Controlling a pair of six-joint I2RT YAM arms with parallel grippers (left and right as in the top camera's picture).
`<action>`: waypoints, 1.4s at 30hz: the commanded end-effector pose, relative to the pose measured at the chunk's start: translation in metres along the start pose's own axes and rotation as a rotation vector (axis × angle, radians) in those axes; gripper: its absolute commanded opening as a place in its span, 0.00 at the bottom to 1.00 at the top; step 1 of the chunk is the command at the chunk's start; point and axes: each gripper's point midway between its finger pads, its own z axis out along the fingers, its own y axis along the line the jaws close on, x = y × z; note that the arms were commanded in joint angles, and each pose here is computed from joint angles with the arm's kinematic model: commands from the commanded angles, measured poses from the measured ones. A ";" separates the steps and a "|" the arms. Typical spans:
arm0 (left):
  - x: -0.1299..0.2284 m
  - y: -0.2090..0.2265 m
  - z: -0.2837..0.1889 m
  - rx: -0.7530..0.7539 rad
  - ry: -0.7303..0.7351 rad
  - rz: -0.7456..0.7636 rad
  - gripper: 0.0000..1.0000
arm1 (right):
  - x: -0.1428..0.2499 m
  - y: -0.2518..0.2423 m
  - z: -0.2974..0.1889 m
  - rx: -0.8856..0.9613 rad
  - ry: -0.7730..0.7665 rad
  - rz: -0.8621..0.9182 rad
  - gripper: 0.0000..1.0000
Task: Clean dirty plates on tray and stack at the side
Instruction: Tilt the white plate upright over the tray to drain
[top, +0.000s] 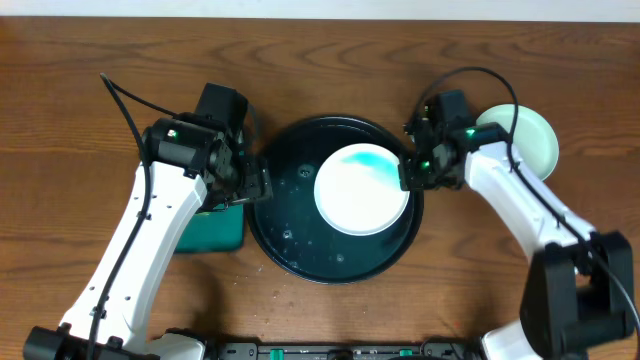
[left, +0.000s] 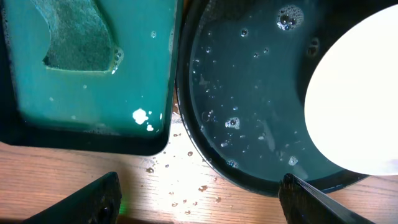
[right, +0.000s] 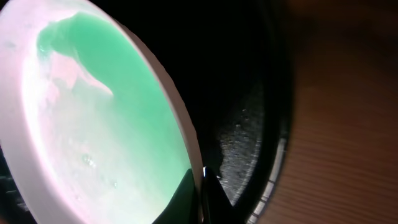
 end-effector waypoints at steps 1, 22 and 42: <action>0.002 0.000 -0.002 0.005 -0.006 0.010 0.82 | -0.011 -0.013 -0.025 0.209 -0.101 -0.112 0.01; 0.002 0.000 -0.002 0.005 -0.006 0.021 0.82 | -0.037 0.020 -0.133 0.792 -0.436 -0.539 0.01; 0.002 0.000 -0.002 0.004 -0.005 0.021 0.82 | -0.011 0.103 -0.214 1.405 -0.518 -1.002 0.01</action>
